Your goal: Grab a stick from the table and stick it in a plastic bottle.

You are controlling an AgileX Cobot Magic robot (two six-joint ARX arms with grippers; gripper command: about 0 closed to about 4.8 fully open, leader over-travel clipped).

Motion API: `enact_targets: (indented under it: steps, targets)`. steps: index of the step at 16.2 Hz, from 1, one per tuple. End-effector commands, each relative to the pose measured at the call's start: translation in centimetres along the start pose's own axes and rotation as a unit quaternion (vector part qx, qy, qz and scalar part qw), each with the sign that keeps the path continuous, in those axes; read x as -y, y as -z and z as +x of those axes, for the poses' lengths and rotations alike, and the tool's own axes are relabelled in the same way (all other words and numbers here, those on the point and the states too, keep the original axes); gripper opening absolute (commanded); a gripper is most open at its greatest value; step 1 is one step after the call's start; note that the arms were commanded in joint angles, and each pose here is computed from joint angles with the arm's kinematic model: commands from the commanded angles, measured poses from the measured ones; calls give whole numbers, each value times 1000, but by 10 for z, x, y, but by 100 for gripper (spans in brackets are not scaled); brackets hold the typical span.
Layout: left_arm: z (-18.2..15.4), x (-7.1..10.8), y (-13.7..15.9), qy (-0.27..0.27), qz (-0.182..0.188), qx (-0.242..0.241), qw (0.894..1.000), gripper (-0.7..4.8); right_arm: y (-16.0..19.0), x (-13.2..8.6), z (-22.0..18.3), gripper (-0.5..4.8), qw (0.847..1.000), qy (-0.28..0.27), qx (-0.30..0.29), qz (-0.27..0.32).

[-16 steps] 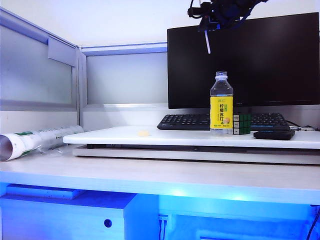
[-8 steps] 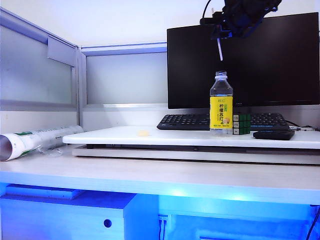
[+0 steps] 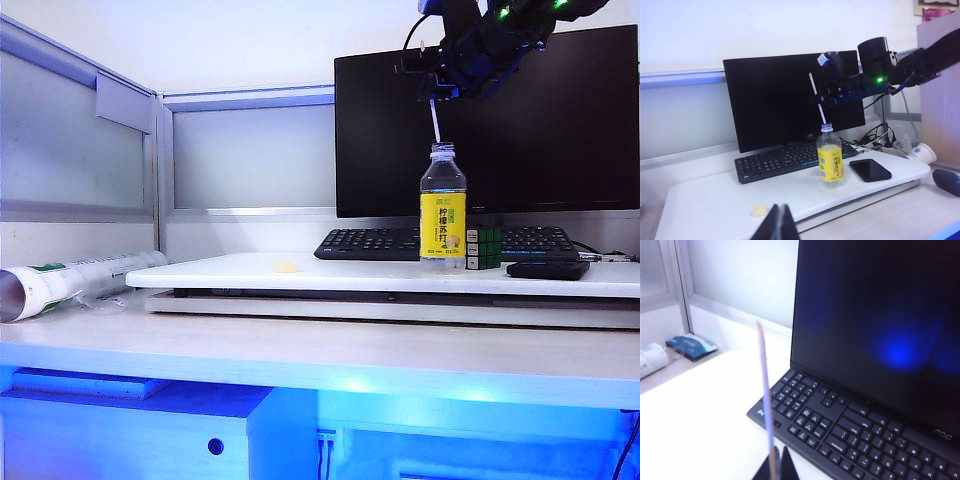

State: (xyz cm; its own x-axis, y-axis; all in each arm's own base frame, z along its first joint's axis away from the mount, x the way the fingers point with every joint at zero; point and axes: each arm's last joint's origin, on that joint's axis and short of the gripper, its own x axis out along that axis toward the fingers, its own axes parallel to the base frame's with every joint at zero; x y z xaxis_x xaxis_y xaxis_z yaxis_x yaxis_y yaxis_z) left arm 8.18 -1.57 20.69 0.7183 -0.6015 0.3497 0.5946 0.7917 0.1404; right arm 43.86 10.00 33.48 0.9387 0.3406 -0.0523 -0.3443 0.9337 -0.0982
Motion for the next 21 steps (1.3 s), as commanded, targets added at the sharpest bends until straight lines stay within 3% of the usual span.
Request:
enact_targets:
  steps: [1, 10, 17, 20, 21]
  targets:
    - [0, 0, -2, 3, 4, 5, 1000, -5, -2, 3, 0, -9, 1000, 5, 8, 1]
    - [0, 0, -2, 2, 5, 5, 1000, -5, 3, 7, 0, -8, 1000, 8, -14, 4]
    - [0, 0, -2, 2, 5, 6, 1000, -5, 3, 7, 0, 127, 1000, 8, -15, 5]
    - [0, 0, -2, 1, 5, 6, 1000, -5, 1, 7, -1, 112, 1000, 9, -14, 4]
    - [0, 0, -1, -2, 4, 4, 1000, -5, -4, 7, -4, 34, 1000, 9, -9, 4]
